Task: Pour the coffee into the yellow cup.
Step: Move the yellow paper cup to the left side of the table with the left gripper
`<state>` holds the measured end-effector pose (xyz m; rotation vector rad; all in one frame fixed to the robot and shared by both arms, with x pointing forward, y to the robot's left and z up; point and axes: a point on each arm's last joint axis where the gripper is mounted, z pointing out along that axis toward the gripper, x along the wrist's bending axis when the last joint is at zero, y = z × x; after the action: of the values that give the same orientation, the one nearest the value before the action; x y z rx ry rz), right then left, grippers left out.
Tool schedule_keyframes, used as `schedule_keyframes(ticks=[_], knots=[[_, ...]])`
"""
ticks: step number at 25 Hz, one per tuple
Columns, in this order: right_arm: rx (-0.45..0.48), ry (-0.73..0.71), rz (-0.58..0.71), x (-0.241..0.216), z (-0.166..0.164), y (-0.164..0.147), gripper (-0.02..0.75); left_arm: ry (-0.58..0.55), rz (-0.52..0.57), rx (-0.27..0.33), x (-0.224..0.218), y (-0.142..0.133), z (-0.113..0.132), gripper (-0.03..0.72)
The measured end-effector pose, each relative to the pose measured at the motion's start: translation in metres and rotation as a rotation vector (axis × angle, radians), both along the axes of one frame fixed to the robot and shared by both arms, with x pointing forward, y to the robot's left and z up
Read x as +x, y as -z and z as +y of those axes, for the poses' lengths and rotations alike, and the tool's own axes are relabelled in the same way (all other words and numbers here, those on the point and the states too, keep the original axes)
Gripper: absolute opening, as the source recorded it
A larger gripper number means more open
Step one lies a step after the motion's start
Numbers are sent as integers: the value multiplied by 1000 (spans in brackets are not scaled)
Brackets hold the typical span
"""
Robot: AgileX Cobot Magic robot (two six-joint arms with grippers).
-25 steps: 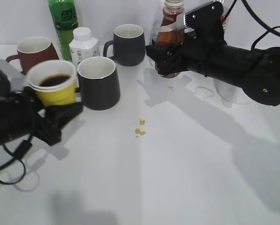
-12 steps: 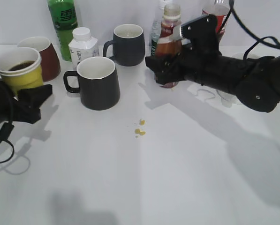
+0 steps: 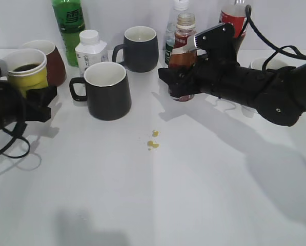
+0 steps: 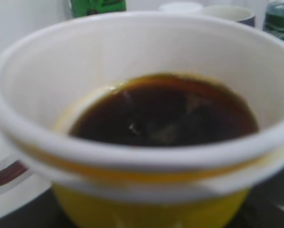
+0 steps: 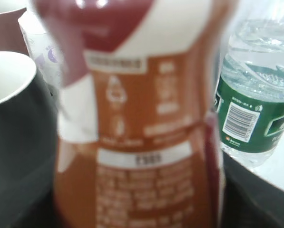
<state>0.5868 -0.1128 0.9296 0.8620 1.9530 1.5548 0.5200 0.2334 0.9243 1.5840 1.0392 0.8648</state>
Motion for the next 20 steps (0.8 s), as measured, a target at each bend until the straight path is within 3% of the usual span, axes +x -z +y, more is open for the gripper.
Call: schedule_keyframes(ticks=[11, 20], knots=[[0, 0, 0, 0, 0, 0, 502, -48, 49, -25, 21, 39, 0, 443], [0, 0, 0, 0, 0, 0, 502, -40, 39, -2, 21, 44, 0, 471]])
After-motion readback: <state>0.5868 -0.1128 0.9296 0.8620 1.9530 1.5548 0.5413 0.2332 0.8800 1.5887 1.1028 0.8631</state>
